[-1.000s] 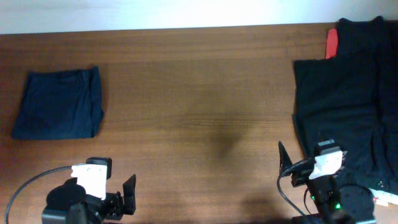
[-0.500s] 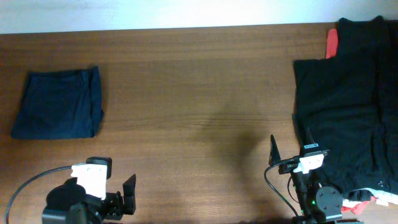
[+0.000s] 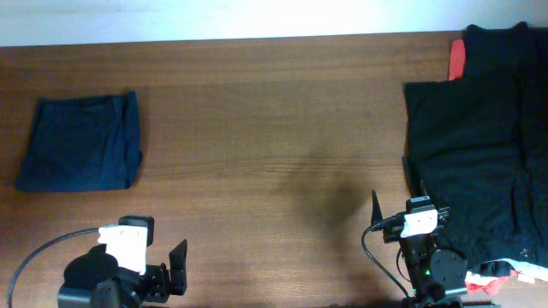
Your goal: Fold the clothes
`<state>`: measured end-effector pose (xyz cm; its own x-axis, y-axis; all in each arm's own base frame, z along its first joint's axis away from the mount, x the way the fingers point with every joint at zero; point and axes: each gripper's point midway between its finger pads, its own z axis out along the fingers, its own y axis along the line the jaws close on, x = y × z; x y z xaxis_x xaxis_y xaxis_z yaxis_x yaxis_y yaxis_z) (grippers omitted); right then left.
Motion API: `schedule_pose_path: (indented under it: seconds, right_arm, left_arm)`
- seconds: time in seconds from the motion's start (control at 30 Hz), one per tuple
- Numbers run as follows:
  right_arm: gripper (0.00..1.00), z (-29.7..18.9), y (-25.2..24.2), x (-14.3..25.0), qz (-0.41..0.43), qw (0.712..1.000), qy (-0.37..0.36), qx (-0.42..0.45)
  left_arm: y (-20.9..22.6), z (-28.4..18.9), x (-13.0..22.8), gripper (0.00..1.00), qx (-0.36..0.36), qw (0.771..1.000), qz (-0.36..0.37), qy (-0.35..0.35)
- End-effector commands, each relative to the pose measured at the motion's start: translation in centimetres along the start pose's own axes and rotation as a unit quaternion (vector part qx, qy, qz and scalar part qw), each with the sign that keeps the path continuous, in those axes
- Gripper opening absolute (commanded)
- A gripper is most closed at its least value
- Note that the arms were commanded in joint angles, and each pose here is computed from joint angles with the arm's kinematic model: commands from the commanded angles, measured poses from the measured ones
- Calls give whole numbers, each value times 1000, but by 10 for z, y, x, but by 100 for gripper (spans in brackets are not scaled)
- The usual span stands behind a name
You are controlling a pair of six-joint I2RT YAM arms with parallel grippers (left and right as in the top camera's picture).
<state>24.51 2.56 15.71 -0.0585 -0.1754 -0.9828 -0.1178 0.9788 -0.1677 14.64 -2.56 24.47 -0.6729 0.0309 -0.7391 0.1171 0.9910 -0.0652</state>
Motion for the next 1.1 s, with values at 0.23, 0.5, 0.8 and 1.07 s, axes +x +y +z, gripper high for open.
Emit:
schedule_pose_path:
  seconds: [0.23, 0.5, 0.8, 1.07]
  right_arm:
    - [99, 0, -2, 2, -3, 1000, 3, 7]
    - [99, 0, -2, 2, -3, 1000, 3, 7]
    - [99, 0, -2, 2, -3, 1000, 3, 7]
    - [99, 0, -2, 2, -3, 1000, 3, 7]
  left_arm:
    - [2, 0, -1, 99, -4, 1000, -6, -3]
    - [2, 0, -1, 99, -4, 1000, -6, -3]
    - [2, 0, -1, 99, -4, 1000, -6, -3]
    - [15, -4, -3, 99, -41, 999, -15, -27]
